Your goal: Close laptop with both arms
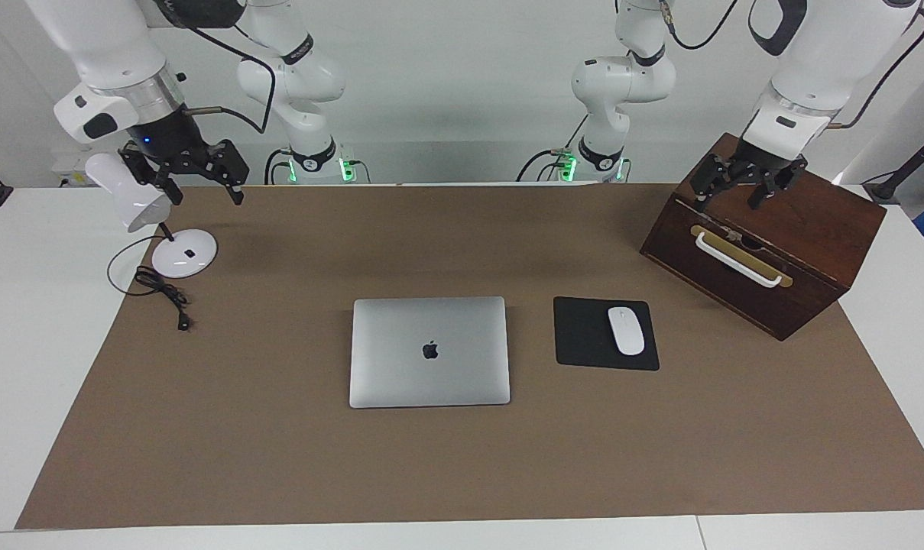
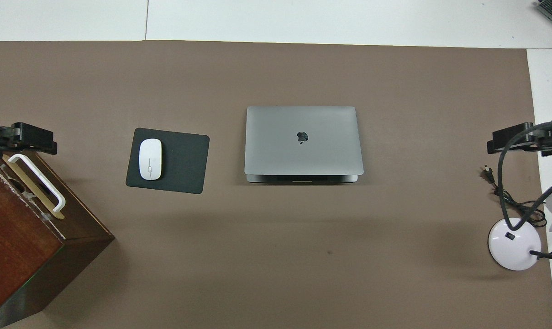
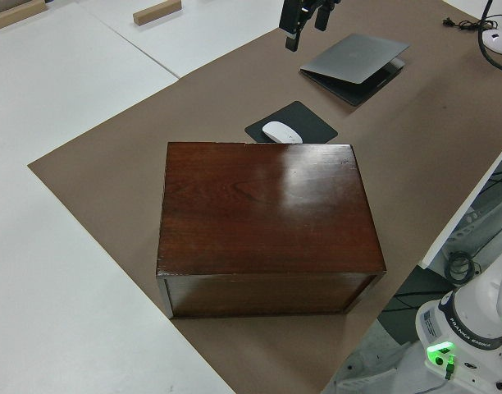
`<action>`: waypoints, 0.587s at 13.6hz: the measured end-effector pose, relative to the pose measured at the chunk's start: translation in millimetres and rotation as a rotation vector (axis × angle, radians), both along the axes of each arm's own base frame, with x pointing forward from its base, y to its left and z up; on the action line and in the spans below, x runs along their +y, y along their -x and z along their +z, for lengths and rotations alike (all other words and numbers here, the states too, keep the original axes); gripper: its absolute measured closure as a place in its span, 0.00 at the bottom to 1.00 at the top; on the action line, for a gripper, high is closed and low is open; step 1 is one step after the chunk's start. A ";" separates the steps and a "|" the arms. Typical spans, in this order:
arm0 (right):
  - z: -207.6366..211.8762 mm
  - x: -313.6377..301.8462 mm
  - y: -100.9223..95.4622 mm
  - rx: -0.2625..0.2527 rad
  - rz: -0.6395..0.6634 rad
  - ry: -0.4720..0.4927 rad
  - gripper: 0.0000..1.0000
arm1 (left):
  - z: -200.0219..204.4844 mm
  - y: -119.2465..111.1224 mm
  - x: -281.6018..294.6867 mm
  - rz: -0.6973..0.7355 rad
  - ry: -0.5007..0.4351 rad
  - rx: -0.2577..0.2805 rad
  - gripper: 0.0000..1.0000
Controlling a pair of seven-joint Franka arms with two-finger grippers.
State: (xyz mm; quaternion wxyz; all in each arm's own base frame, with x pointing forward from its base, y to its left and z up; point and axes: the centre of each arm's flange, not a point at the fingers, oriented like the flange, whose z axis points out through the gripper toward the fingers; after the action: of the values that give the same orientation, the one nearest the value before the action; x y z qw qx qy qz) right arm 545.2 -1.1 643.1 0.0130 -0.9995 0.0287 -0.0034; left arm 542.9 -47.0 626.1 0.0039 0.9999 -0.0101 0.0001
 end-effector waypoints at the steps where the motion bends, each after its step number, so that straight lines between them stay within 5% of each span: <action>1: 0.0 0.0 0.0 0.000 0.000 0.000 0.00 | 0.9 -0.3 0.6 0.001 -0.001 -0.004 0.00; 8: 0.0 -1.6 0.0 0.000 -0.001 0.014 0.00 | 6.4 -0.2 24.1 0.044 -0.003 -0.020 0.00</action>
State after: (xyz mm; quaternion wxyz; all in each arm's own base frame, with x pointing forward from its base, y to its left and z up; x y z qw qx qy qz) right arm 545.3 -2.6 643.1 0.0060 -0.9996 0.0290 -0.0038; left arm 543.1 -22.9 632.4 0.0022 0.9999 0.0119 0.0101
